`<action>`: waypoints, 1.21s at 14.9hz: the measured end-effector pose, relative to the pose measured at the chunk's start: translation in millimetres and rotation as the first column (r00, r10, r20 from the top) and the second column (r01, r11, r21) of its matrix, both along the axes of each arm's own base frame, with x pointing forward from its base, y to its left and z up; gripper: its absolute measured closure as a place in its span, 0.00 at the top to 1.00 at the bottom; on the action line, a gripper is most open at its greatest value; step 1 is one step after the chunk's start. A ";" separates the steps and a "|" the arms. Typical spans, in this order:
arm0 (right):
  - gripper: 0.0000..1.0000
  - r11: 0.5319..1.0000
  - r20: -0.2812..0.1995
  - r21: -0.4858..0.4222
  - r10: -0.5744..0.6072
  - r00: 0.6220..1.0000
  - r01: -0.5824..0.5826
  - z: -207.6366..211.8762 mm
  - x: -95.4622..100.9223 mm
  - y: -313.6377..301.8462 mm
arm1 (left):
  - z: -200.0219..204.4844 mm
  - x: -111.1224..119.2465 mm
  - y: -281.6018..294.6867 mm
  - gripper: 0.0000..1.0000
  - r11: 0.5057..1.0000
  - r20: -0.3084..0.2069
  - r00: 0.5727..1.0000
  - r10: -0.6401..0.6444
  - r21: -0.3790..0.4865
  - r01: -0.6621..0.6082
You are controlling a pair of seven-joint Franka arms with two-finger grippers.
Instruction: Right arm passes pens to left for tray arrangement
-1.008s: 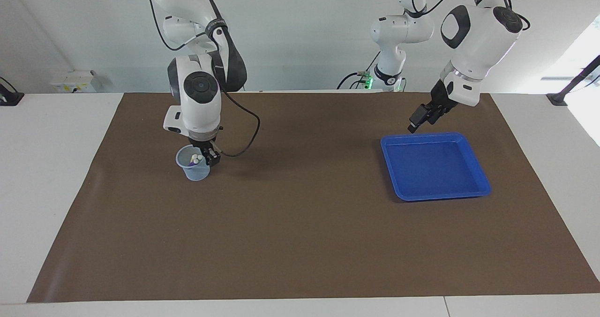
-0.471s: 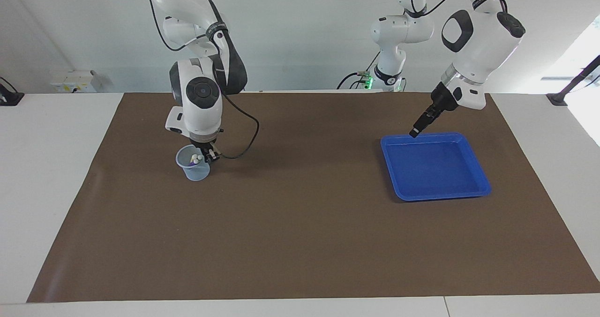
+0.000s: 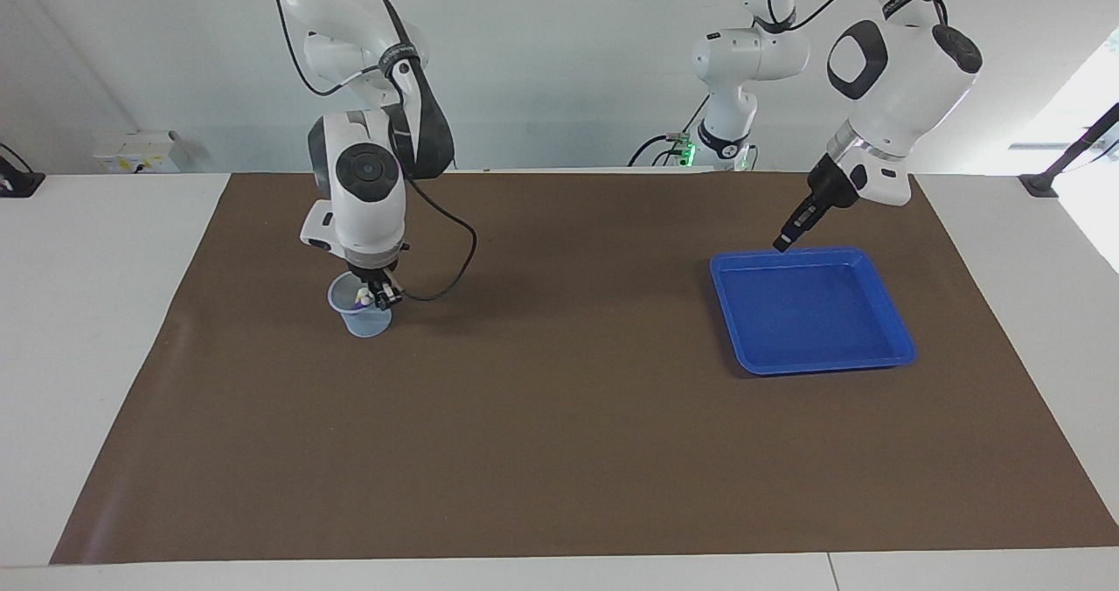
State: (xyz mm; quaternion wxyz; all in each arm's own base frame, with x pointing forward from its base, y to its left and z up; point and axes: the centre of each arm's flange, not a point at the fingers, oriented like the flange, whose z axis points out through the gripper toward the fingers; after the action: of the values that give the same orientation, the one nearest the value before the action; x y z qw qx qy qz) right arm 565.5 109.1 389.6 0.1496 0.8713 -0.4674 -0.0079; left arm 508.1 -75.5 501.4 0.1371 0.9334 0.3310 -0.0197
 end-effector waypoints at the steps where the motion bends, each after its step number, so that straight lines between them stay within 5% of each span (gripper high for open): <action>1: 0.51 1.000 0.000 -0.001 -0.005 1.000 0.005 -1.8 -0.5 -1.2 | 0.1 0.1 0.0 0.07 1.000 0.001 1.000 0.000 0.000 0.000; 6: 0.38 1.000 -0.006 -0.002 -0.011 1.000 0.011 -4.6 -1.6 -3.6 | 0.4 0.5 0.1 0.61 1.000 0.004 1.000 0.001 0.000 -0.001; 9: 0.19 1.000 -0.002 -0.003 -0.013 1.000 0.013 -1.3 -2.0 -4.2 | 0.4 0.5 0.2 0.95 1.000 0.005 1.000 0.002 0.000 -0.002; 10: 0.19 1.000 -0.001 -0.003 -0.013 1.000 0.013 -0.3 -2.4 -4.3 | 0.4 0.5 0.2 1.00 1.000 0.005 1.000 0.002 0.000 -0.002; 12: 0.19 1.000 -0.001 -0.003 -0.013 1.000 0.013 -0.3 -2.5 -4.3 | 0.2 0.5 0.2 0.98 1.000 0.005 1.000 0.002 0.000 -0.002; 16: 0.19 1.000 -0.002 -0.004 -0.015 1.000 0.015 0.0 -2.7 -5.3 | -0.2 0.3 0.2 0.51 1.000 0.003 1.000 0.003 -0.001 -0.003; 18: 0.34 1.000 -0.005 0.004 -0.020 1.000 0.020 -0.1 -2.7 -6.4 | -0.4 0.3 0.1 0.28 1.000 0.003 1.000 0.004 -0.003 -0.004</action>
State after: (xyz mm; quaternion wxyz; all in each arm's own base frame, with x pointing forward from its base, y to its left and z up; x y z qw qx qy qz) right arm 562.8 102.7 389.5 0.1489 0.8668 -0.4757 -0.0126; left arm 508.3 -75.4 501.0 0.1388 0.9327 0.3325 -0.0186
